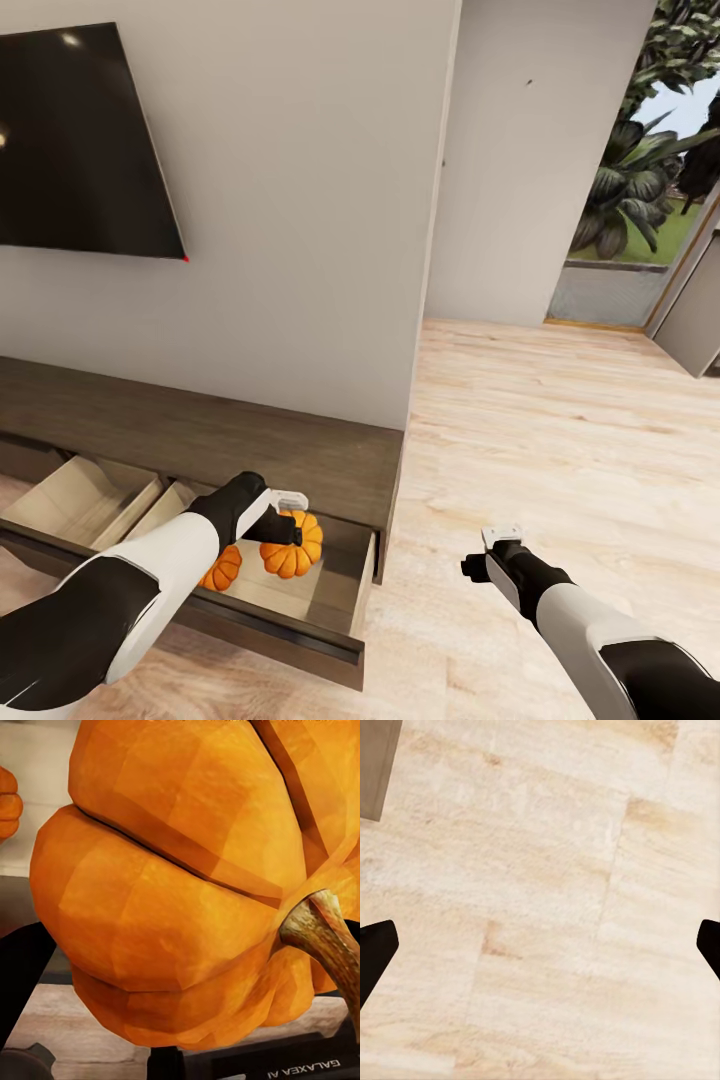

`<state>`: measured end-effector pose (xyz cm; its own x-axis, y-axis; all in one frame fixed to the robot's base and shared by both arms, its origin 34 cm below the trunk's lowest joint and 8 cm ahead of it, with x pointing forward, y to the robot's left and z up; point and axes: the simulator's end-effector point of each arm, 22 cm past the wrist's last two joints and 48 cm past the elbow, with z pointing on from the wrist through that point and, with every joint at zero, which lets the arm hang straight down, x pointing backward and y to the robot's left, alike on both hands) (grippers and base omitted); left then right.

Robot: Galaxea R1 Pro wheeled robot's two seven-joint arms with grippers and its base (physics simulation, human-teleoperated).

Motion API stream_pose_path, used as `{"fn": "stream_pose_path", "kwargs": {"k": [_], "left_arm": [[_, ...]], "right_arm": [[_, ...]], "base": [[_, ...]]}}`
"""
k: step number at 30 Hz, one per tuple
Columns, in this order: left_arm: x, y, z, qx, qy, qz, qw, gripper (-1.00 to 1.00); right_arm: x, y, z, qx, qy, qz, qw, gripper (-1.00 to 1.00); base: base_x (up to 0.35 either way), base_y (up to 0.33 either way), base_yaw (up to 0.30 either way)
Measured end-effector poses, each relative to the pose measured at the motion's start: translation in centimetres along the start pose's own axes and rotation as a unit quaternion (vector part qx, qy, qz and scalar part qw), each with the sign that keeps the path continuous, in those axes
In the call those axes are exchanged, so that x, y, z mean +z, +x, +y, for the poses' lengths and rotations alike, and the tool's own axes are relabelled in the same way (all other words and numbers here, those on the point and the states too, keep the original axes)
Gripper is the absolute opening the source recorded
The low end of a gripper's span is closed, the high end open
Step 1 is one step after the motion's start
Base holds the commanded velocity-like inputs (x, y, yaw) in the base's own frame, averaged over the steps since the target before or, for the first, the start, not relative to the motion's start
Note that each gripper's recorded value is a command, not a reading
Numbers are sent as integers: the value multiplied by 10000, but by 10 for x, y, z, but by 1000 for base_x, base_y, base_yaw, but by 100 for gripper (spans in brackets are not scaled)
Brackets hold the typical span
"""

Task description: Place each of the two pumpkins and all three candles from the living room inside a cabinet in the living room (use any cabinet), then make sure every cabinet is closed, and position the cauldron so it is next to a table in the living room.

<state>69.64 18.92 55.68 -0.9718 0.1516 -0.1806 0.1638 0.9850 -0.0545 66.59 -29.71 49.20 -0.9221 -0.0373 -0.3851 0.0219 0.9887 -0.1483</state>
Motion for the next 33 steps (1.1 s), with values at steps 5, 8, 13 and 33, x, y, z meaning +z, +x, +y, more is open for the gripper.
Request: {"fn": "stream_pose_path", "kwargs": {"k": [5, 8, 13, 33], "left_arm": [[0, 0, 0, 5, -1, 4, 10000, -100], [0, 0, 0, 6, -1, 4, 10000, -100], [3, 2, 0, 0, 3, 30, 10000, -100], [19, 9, 2, -13, -11, 125, 9999, -100]], "right_arm": [[0, 0, 0, 6, 6, 2, 10000, 100], [0, 0, 0, 10, 5, -1, 10000, 100], [2, 2, 0, 6, 7, 22, 10000, 100], [14, 16, 3, -17, -11, 179, 9998, 100]], "base": [[0, 0, 0], [0, 0, 0], [0, 0, 0], [0, 0, 0]]}}
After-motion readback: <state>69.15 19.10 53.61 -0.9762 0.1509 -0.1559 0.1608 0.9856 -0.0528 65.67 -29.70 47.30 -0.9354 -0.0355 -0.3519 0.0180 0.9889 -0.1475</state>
